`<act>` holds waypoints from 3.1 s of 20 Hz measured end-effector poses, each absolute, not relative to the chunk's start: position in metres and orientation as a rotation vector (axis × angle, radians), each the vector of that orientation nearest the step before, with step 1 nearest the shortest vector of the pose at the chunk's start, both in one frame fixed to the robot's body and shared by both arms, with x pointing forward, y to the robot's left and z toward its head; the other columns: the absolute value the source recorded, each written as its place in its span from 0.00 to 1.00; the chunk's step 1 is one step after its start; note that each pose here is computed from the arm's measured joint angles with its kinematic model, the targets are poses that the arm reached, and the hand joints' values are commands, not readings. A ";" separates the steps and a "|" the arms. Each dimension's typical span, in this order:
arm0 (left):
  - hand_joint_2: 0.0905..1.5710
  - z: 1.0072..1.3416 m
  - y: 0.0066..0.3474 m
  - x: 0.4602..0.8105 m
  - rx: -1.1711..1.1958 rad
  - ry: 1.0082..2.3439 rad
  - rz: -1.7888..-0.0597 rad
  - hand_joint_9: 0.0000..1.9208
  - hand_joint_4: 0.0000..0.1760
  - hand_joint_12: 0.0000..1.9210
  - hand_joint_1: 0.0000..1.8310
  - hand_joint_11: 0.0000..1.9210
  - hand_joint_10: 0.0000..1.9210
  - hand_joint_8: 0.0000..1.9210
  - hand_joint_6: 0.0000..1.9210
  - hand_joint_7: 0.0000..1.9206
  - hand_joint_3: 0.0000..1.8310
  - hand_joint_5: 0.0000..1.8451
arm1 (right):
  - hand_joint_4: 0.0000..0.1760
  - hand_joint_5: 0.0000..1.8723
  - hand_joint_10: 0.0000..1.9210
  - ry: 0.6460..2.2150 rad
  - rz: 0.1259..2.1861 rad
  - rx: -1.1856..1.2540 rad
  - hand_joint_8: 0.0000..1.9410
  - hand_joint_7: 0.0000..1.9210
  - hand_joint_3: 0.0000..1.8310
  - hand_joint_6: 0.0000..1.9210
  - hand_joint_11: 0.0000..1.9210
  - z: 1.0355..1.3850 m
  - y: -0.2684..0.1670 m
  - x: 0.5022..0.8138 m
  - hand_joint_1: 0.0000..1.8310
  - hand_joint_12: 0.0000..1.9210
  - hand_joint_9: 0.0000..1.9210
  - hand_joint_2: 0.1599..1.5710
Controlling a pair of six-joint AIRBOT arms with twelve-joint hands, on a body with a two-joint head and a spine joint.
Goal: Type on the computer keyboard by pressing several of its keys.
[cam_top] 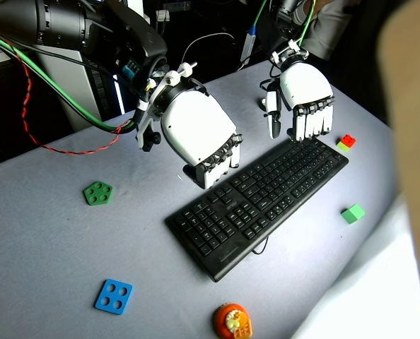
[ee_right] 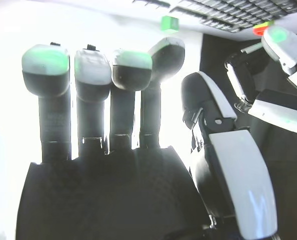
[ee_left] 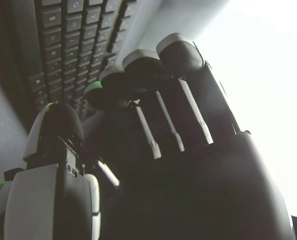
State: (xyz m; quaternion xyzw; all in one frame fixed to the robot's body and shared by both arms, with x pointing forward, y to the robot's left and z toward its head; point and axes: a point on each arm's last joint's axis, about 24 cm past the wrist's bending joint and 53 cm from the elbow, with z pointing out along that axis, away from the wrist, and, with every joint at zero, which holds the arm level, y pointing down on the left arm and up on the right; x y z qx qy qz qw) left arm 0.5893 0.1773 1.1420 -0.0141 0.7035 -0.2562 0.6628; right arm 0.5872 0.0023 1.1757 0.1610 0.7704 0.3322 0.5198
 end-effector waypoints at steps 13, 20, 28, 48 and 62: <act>0.77 1.099 0.173 0.576 -0.027 1.721 -0.566 0.04 0.13 0.42 0.00 0.00 0.01 0.00 0.00 0.02 0.00 0.01 | 0.00 0.11 0.01 1.908 0.934 0.492 0.00 0.11 0.00 0.01 0.00 1.157 0.075 0.594 0.05 0.19 0.07 0.69; 0.77 1.087 0.167 0.577 0.004 1.740 -0.560 0.04 0.20 0.38 0.00 0.00 0.00 0.00 0.00 0.02 0.00 0.01 | 0.00 0.12 0.00 1.900 0.952 0.544 0.00 0.11 0.00 0.01 0.00 1.147 0.096 0.609 0.04 0.18 0.07 0.70; 0.76 1.071 0.190 0.592 0.000 1.757 -0.491 0.07 0.15 0.41 0.00 0.00 0.01 0.00 0.02 0.07 0.00 0.08 | 0.00 0.24 0.02 1.940 0.961 0.538 0.01 0.19 0.00 0.03 0.00 1.125 0.117 0.611 0.01 0.27 0.12 0.70; 0.80 1.079 0.198 0.598 -0.017 1.710 -0.482 0.17 0.00 0.60 0.00 0.00 0.01 0.00 0.06 0.15 0.00 0.26 | 0.00 0.37 0.36 1.839 0.940 0.430 0.00 0.29 0.00 0.16 0.00 1.126 0.135 0.625 0.03 0.75 0.08 0.70; 0.82 1.076 0.200 0.600 -0.022 1.724 -0.480 0.19 0.00 0.64 0.00 0.00 0.01 0.00 0.05 0.17 0.00 0.29 | 0.00 0.35 0.31 1.851 0.920 0.387 0.00 0.28 0.00 0.11 0.00 1.118 0.137 0.620 0.04 0.81 0.15 0.71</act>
